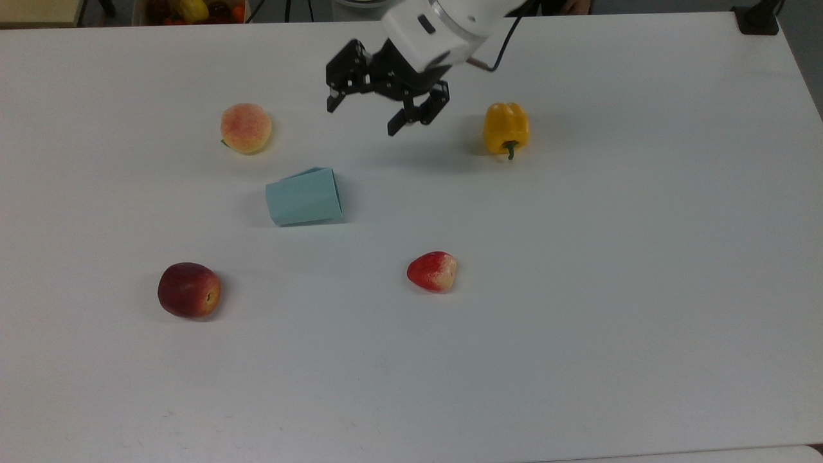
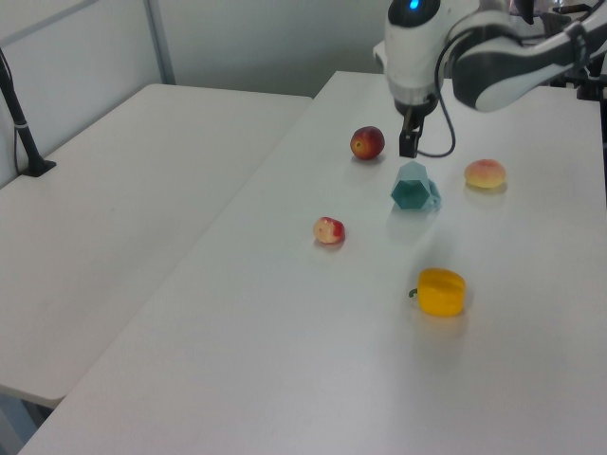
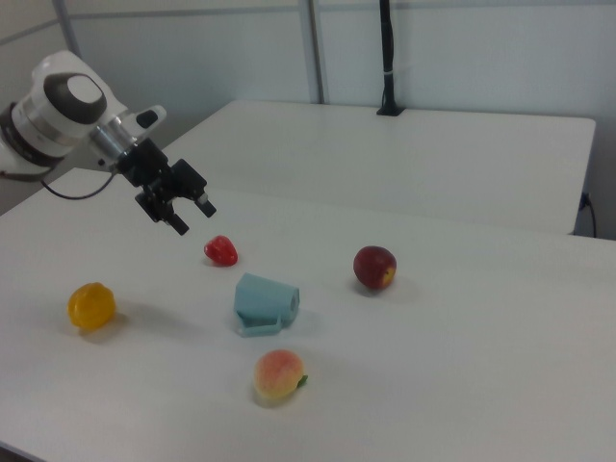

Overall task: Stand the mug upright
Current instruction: 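Move the open gripper down toward the tipped light-blue mug, then close the gripper on the mug's base end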

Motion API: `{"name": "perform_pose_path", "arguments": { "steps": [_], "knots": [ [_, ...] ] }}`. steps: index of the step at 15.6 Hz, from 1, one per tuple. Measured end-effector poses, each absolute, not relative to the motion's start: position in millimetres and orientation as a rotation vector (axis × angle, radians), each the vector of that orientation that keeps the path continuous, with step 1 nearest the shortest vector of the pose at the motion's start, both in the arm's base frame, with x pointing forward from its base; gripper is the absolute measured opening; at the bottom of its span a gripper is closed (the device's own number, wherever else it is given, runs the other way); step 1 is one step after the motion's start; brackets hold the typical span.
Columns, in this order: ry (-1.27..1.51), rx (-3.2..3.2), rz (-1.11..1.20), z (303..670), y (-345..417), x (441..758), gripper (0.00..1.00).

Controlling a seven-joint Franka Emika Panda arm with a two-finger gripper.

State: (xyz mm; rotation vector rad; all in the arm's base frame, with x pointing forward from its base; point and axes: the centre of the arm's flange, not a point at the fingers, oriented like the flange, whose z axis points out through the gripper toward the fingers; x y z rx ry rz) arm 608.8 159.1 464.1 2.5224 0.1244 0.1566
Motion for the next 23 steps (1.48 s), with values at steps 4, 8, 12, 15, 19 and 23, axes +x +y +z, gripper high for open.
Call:
{"name": "perform_pose_path", "arguments": {
  "steps": [4, 8, 12, 15, 19, 23],
  "knots": [
    [0.146, 2.458, 0.147, 416.7, 164.2, 618.2, 1.00],
    [0.167, 2.468, 0.201, 376.3, 169.1, 614.0, 1.00],
    [0.154, 2.427, 0.236, 341.6, 147.7, 611.2, 1.00],
    [0.138, 2.404, 0.235, 328.4, 125.8, 617.6, 1.00],
    [0.112, 2.383, 0.236, 312.0, 83.4, 630.3, 1.00],
    [0.076, 2.370, 0.218, 308.6, 58.6, 633.5, 0.99]
  ]
}}
